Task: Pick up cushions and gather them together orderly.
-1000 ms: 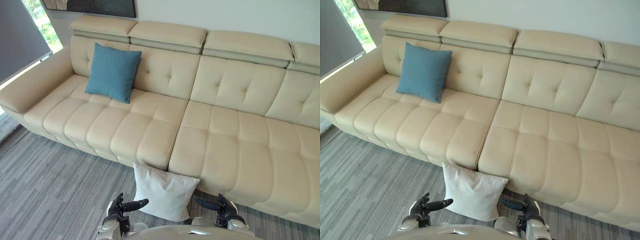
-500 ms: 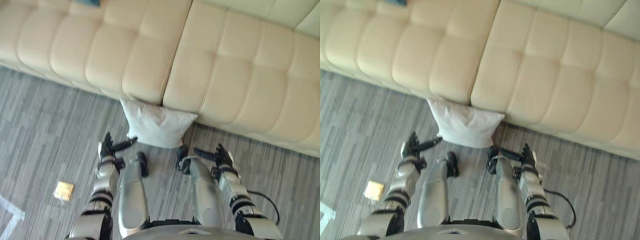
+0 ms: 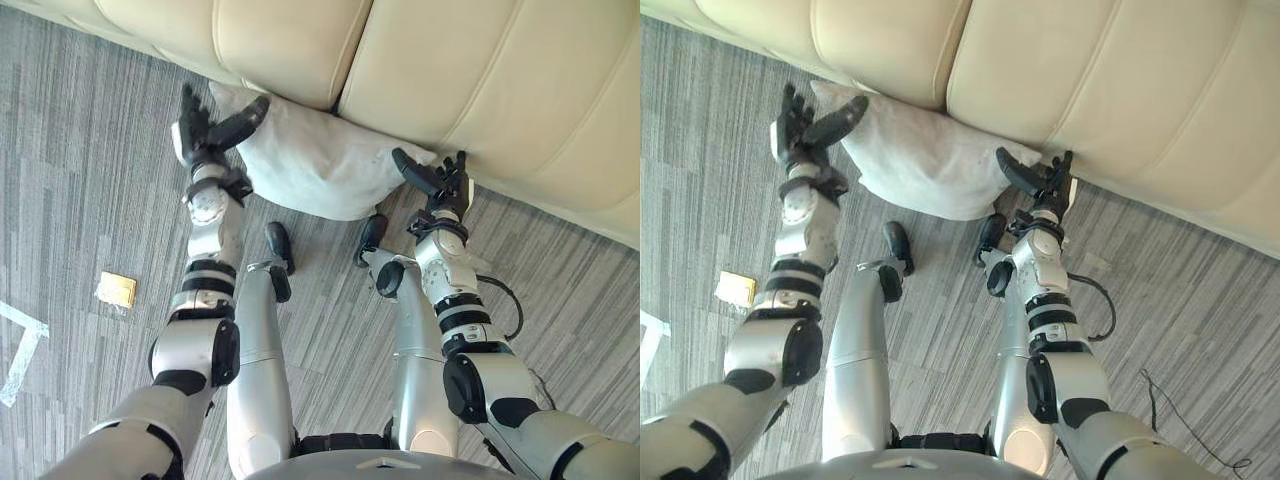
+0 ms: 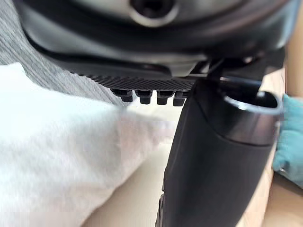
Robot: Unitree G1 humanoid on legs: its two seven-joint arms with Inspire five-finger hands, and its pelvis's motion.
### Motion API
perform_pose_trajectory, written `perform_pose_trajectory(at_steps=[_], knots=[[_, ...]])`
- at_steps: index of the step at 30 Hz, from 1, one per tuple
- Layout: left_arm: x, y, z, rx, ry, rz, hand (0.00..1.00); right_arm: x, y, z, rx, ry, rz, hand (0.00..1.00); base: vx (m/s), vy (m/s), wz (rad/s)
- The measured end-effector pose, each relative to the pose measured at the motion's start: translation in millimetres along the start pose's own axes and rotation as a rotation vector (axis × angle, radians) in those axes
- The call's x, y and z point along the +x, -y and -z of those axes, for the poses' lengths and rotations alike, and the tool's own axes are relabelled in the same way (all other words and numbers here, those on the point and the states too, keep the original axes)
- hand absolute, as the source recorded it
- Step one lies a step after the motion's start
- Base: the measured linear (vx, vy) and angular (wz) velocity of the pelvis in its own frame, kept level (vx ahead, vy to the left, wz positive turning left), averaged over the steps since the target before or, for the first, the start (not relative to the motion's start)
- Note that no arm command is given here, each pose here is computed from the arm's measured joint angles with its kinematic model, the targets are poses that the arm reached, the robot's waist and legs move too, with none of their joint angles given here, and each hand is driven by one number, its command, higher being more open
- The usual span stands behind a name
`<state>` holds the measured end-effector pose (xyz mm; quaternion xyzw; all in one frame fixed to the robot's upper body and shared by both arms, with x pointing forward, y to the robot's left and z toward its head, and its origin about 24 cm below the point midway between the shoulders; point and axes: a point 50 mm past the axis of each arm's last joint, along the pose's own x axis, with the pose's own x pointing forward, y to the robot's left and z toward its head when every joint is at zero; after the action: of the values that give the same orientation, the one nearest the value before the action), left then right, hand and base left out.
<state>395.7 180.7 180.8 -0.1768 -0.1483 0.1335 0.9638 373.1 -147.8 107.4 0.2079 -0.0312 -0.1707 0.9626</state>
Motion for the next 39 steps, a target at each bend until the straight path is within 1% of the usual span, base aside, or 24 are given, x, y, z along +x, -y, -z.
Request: perform_pose_trajectory(at_steps=[2, 5, 13, 21, 24, 27, 29, 35, 36, 39], knots=[[1, 22, -7, -0.018, 0.022, 0.042, 0.0, 2, -10, -9, 0.028, 0.036, 0.007, 0.0, -0.1, 0.015, 0.07], [2, 32, -14, -0.037, 0.052, 0.046, 0.0, 2, -25, -21, 0.073, 0.077, 0.009, 0.0, -0.1, -0.031, 0.04], [3, 32, -16, -0.037, 0.059, 0.027, 0.0, 3, -31, -27, 0.096, 0.1, 0.008, 0.0, -0.04, -0.042, 0.1], [-3, 26, 1, -0.02, 0.011, -0.005, 0.0, 6, -28, -17, 0.024, 0.065, 0.01, 0.0, 0.0, -0.013, 0.0], [-14, 20, 21, -0.012, -0.052, -0.024, 0.0, 3, -21, 6, -0.012, -0.055, 0.0, 0.0, 0.0, -0.036, -0.11], [-25, 15, 28, -0.027, -0.055, -0.04, 0.0, -4, -14, 21, -0.045, -0.094, -0.003, 0.0, 0.04, -0.035, -0.03], [-36, 17, 23, -0.042, -0.012, -0.02, 0.0, -16, -10, 22, -0.042, -0.061, -0.03, 0.0, 0.07, -0.03, -0.03], [-54, 33, 3, -0.087, 0.096, 0.059, 0.0, -35, -8, 2, 0.002, 0.06, -0.082, 0.0, 0.1, 0.006, -0.07], [-63, 36, 1, -0.118, 0.122, 0.076, 0.0, -42, -5, -1, 0.003, 0.087, -0.093, 0.0, 0.09, 0.021, -0.07], [-81, 36, 6, -0.163, 0.126, 0.091, 0.0, -58, 3, 3, -0.012, 0.096, -0.113, 0.0, 0.11, 0.031, -0.1]])
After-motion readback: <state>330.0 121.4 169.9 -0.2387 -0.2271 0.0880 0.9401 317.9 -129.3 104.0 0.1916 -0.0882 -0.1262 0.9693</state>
